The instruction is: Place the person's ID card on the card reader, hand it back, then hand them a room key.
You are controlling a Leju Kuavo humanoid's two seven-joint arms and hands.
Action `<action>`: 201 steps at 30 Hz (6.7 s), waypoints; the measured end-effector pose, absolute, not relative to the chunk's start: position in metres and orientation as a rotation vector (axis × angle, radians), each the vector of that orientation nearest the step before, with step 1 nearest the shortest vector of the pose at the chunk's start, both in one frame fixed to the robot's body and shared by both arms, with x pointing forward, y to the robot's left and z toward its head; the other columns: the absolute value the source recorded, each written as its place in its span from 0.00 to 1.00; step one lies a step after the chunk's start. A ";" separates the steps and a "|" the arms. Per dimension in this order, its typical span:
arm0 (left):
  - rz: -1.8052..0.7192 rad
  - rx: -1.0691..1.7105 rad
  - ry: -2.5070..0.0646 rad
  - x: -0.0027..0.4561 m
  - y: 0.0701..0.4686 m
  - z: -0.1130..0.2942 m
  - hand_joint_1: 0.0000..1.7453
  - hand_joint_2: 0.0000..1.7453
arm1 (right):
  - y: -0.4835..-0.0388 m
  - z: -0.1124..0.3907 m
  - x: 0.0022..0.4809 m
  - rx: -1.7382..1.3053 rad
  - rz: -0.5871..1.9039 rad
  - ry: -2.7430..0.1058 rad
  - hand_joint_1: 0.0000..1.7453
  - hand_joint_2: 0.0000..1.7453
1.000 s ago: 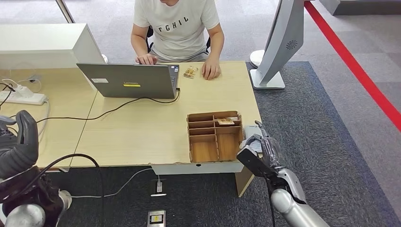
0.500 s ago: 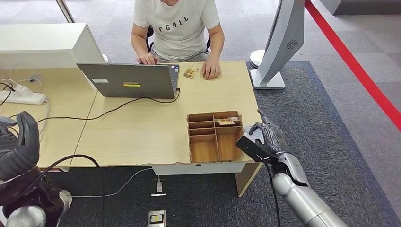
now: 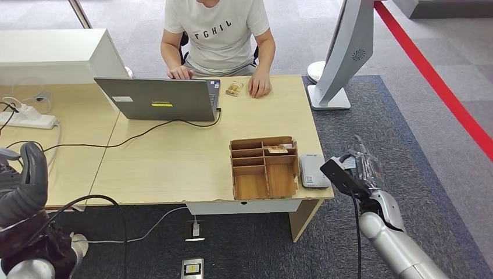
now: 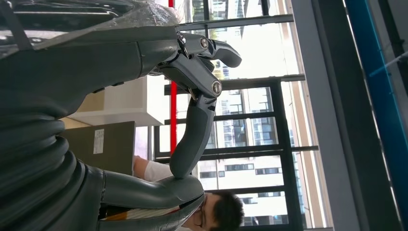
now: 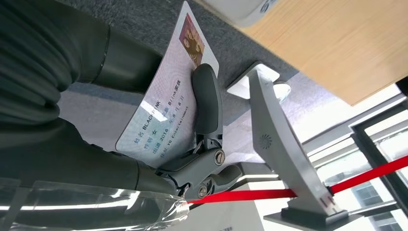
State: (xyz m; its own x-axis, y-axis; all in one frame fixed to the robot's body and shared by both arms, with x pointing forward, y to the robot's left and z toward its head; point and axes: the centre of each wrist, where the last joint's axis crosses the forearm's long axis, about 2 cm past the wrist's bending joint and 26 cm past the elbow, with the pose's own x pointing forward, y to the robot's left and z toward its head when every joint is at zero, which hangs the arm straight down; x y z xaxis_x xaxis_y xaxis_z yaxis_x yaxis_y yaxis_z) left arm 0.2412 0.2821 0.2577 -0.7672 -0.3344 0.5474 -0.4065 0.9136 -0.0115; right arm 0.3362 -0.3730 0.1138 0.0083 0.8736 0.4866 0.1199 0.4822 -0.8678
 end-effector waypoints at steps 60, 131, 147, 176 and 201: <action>0.187 0.513 -2.521 0.241 0.283 0.257 0.00 1.00 | -0.345 0.065 0.329 -0.778 0.777 -1.395 1.00 1.00; 0.207 0.436 -2.618 0.241 0.262 0.252 0.00 1.00 | -0.225 0.235 0.460 -0.956 0.874 -1.826 1.00 1.00; 0.223 0.420 -2.602 0.240 0.263 0.250 0.00 1.00 | -0.229 0.229 0.462 -0.978 0.880 -1.760 0.83 1.00; 0.201 0.456 -2.580 0.232 0.266 0.240 0.00 1.00 | -0.274 0.236 0.459 -1.159 0.927 -1.693 0.00 1.00; 0.242 0.627 -2.484 0.199 0.288 0.237 0.00 1.00 | -0.322 0.193 0.344 -0.903 0.869 -1.735 0.00 1.00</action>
State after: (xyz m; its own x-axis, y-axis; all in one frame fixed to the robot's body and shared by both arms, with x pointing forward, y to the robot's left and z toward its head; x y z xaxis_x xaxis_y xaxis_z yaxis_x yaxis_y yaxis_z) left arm 0.1994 0.2877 0.2366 -0.7334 -0.3824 0.5620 -0.4839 0.8744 -0.0365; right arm 0.3444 -0.3216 0.1934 -0.2653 0.8683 0.4191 0.1844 0.4723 -0.8619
